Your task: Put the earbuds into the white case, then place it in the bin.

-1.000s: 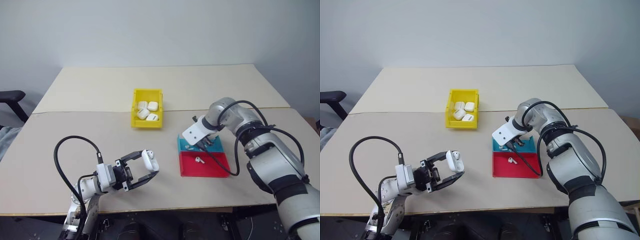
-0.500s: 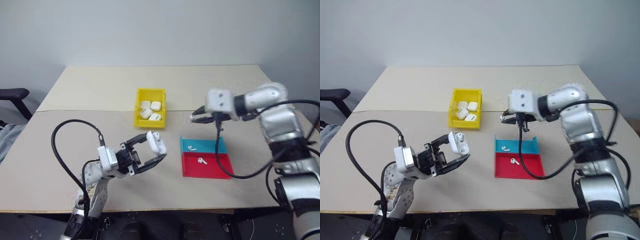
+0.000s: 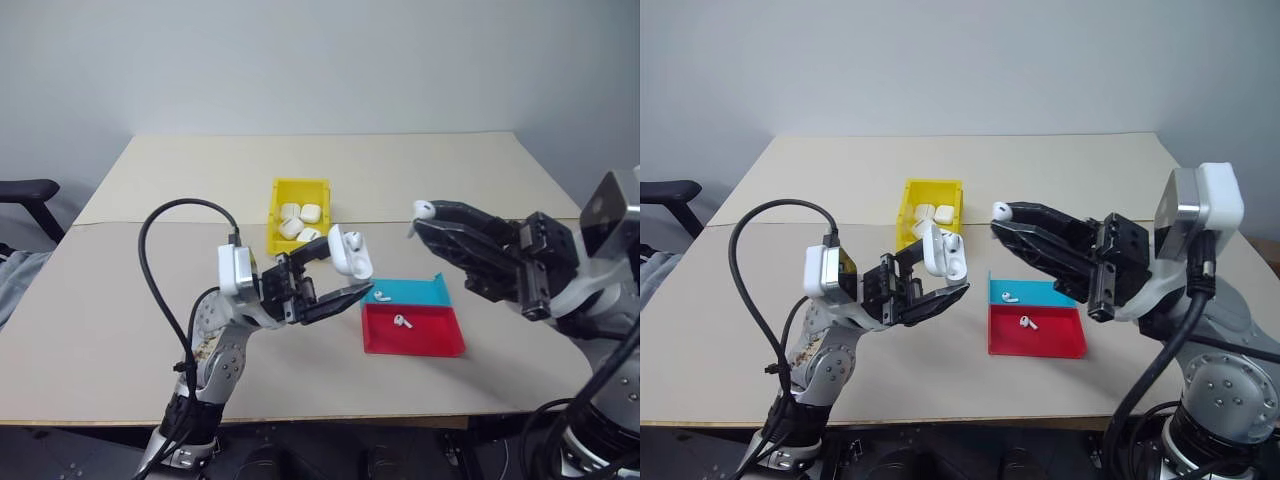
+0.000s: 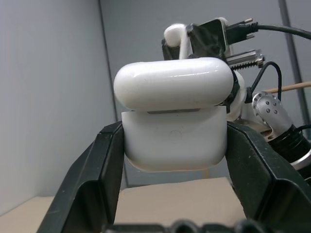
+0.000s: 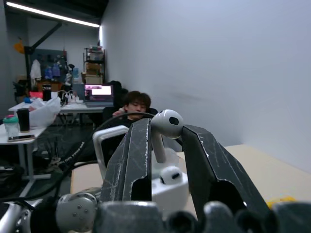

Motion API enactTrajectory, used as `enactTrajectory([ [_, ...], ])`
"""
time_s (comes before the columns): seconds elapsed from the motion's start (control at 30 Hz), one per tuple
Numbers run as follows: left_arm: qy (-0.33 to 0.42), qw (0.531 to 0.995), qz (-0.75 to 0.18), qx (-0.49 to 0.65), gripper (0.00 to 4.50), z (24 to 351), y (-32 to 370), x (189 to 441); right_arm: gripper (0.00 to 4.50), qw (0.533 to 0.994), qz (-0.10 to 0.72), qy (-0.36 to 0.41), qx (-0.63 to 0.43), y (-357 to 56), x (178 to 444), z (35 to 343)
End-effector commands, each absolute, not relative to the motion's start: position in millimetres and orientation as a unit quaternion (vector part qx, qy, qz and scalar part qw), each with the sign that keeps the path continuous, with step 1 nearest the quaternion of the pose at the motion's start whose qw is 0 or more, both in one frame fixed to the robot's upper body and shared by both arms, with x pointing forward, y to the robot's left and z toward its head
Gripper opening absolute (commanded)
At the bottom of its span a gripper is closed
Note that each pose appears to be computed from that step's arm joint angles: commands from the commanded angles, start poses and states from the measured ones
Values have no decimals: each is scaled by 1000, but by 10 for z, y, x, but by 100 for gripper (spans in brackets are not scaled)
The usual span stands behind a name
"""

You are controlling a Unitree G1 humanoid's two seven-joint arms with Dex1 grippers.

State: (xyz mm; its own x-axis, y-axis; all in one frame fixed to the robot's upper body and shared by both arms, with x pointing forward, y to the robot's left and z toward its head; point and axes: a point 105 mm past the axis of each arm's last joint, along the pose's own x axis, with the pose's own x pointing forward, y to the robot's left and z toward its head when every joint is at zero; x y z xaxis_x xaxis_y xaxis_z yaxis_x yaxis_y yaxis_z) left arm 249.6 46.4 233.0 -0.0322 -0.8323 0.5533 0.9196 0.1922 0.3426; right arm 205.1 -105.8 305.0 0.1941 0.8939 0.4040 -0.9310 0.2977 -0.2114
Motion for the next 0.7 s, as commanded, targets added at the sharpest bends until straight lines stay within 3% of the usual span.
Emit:
enactTrajectory([
  [0.03,-362,670,-645,-65,281,2434,450,2436,114,761,601,-237,60,-990,1994,3064],
  [0.7,-370,675,-636,-54,281,2383,467,2446,114,758,625,-186,23,-852,2035,2807],
])
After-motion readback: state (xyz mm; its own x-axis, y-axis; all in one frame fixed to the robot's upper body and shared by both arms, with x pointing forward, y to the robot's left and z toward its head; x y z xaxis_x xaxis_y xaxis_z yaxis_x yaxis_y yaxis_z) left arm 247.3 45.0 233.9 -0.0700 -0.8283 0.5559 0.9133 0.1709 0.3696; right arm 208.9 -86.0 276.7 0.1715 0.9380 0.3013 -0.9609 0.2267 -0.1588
